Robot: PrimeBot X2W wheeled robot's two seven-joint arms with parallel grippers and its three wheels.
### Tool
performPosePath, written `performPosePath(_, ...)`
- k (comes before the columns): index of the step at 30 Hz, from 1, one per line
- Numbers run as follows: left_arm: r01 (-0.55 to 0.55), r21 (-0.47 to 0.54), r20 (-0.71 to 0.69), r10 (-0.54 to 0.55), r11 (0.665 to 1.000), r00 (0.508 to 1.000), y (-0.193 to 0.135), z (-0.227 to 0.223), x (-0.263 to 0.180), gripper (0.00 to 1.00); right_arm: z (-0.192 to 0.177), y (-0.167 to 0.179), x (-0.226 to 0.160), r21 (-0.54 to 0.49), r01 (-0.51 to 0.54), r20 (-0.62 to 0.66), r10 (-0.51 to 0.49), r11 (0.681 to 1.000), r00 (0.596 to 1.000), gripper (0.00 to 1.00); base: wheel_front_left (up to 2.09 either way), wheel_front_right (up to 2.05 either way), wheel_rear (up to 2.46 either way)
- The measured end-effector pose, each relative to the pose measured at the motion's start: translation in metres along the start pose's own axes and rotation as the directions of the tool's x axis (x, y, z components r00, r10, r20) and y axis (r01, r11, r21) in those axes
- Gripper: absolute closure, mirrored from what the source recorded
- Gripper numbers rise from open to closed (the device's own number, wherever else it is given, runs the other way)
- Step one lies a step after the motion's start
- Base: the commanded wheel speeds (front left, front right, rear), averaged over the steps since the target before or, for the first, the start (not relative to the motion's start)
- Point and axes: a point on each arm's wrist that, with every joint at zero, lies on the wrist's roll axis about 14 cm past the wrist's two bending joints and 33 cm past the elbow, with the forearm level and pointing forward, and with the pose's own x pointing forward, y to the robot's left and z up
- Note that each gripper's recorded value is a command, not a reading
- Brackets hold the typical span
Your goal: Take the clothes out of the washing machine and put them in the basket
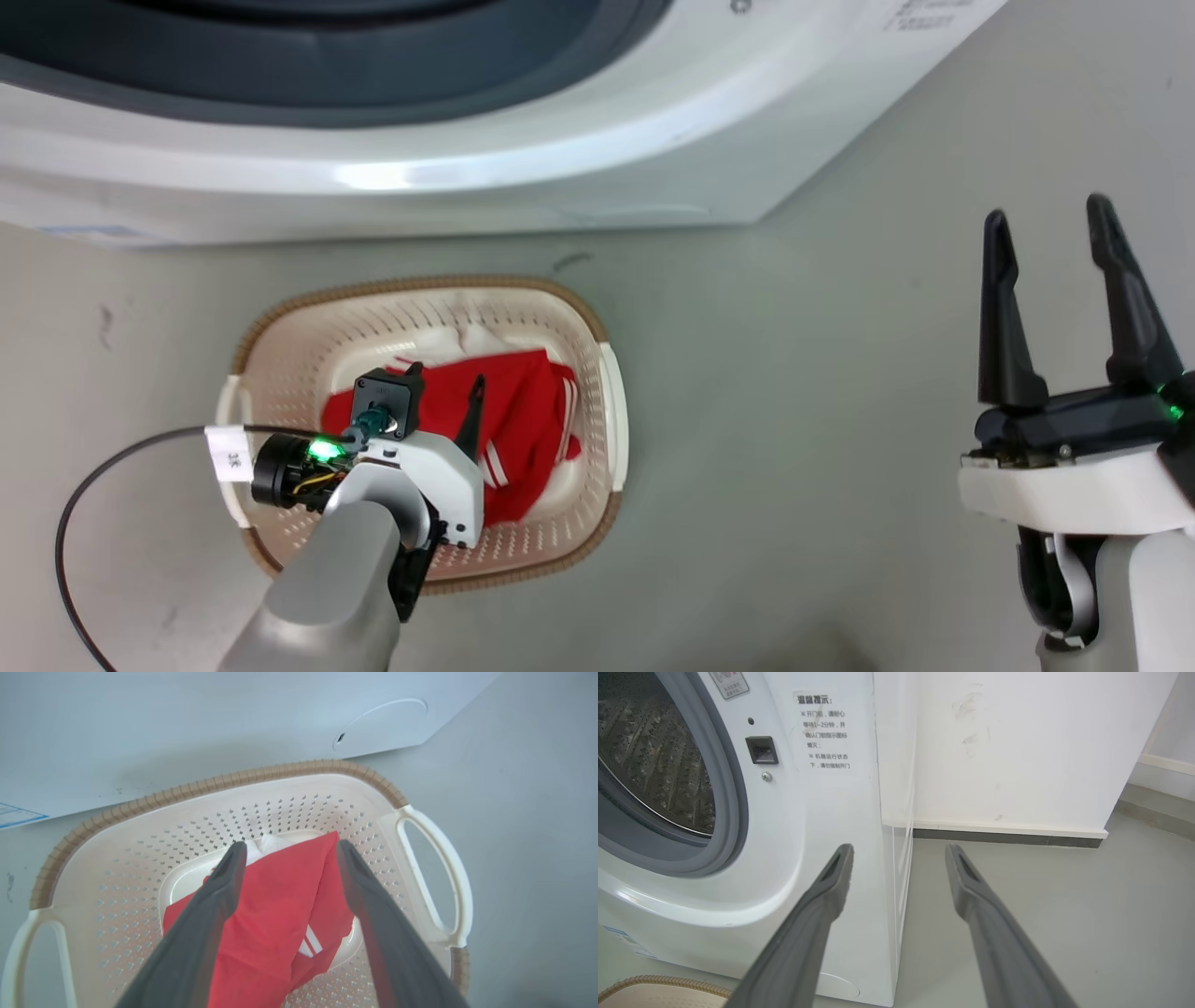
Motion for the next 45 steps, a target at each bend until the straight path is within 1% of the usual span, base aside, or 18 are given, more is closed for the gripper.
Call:
performPosePath(5,-0.046,-0.015,0.151,0.048,0.999,0.987,0.002,0.041,-0.029,0.0,0.022,0.008,-0.01,0.003,-0.016,0.04,0.016,1.0,0.999,0.0,0.0,0.0,0.0)
performPosePath(11,-0.099,-0.039,0.305,0.106,0.994,0.946,0.009,0.081,-0.067,0.0,0.045,0.015,-0.024,0.006,-0.031,0.081,0.03,1.0,0.996,0.0,0.0,0.0,0.0)
performPosePath(17,-0.155,-0.062,0.47,0.166,0.986,0.867,0.019,0.125,-0.111,0.0,0.062,0.021,-0.04,0.006,-0.043,0.108,0.042,0.999,0.993,0.0,0.0,0.0,0.0)
performPosePath(19,-0.17,-0.052,0.529,0.171,0.984,0.831,0.018,0.141,-0.127,0.0,0.067,0.021,-0.046,0.005,-0.043,0.117,0.043,0.999,0.992,0.0,0.0,0.0,0.0)
performPosePath(21,-0.181,-0.064,0.58,0.184,0.981,0.793,0.019,0.155,-0.144,0.0,0.072,0.022,-0.051,0.004,-0.044,0.126,0.043,0.999,0.991,0.0,0.0,0.0,0.0)
performPosePath(28,-0.218,-0.074,0.694,0.207,0.973,0.689,0.015,0.18,-0.194,0.0,0.086,0.025,-0.069,0.001,-0.05,0.156,0.049,0.999,0.987,0.0,0.0,0.0,0.0)
performPosePath(32,-0.235,-0.084,0.736,0.219,0.968,0.641,0.013,0.187,-0.218,0.0,0.092,0.026,-0.078,-0.001,-0.052,0.166,0.051,0.999,0.985,0.0,0.0,0.0,0.0)
performPosePath(37,-0.248,-0.094,0.747,0.233,0.964,0.623,0.01,0.181,-0.235,0.0,0.096,0.025,-0.09,-0.003,-0.046,0.174,0.046,0.999,0.984,0.0,0.0,0.0,0.0)
performPosePath(45,-0.273,-0.108,0.74,0.261,0.956,0.621,0.012,0.166,-0.25,0.0,0.098,0.025,-0.105,-0.005,-0.042,0.177,0.042,0.999,0.983,0.0,0.0,0.0,0.0)
